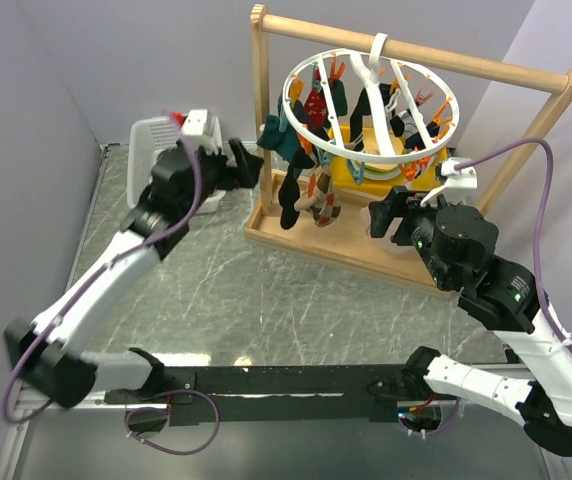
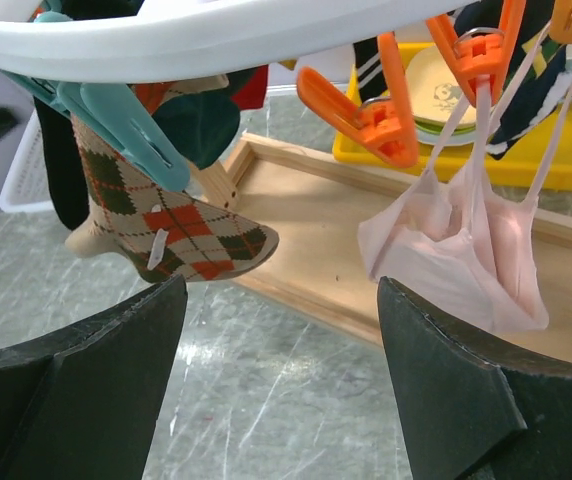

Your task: Remove the socks clipped to the hanger

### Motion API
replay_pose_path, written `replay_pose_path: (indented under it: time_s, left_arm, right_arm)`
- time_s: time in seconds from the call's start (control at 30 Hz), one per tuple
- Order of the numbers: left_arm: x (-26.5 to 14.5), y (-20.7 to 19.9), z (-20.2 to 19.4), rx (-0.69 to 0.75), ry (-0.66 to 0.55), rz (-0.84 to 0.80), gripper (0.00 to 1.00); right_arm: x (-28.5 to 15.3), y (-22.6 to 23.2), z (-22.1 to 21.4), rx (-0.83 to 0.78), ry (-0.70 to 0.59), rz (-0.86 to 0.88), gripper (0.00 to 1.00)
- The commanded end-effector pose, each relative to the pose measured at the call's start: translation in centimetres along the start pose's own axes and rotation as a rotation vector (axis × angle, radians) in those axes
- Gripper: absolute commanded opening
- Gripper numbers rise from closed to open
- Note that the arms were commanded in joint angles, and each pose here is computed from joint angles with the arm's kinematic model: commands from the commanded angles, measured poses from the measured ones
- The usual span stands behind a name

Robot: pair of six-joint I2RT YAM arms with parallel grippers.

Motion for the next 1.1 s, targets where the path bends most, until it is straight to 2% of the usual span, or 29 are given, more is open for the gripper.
replay_pose_path:
  time_s: [0.0, 0.23, 0.47, 0.8, 1.07]
  left_arm:
    - [-3.7, -3.3, 1.7, -0.027, -0.128, -0.179, 0.95]
    - [-7.2, -7.5, 0.9, 0.063, -0.109, -0.402, 0.91]
    - [-8.1, -11.0, -0.3, 0.122, -0.063, -0.599, 0.85]
    - [-7.2, -14.9, -3.5, 0.218, 0.022, -0.665, 0.83]
    - [-5.1, -16.0, -5.4, 0.310, 0.047, -0.563, 0.76]
  right_arm:
    - [-1.1, -0.3, 1.6, 0.026, -0.044, 0.033, 0.84]
    - [-1.3, -0.2, 1.2, 0.043, -0.038, 0.049, 0.84]
    - [-1.3, -0.5, 1.0, 0.041, -0.032, 0.041, 0.84]
    - [-1.3, -0.6, 0.8, 0.040, -0.032, 0.035, 0.84]
    - [-1.3, -0.5, 0.9, 0.047, -0.034, 0.044, 0.84]
Point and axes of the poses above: each gripper's point midway between its finger pads, its own x axis out along the fingers, its own y axis along the line the jaws close on, z = x × y, the point moved 4 cm from there along -x, back along the fingers, and after that the axes turned 5 degrees about -x, right-handed, at the moved point
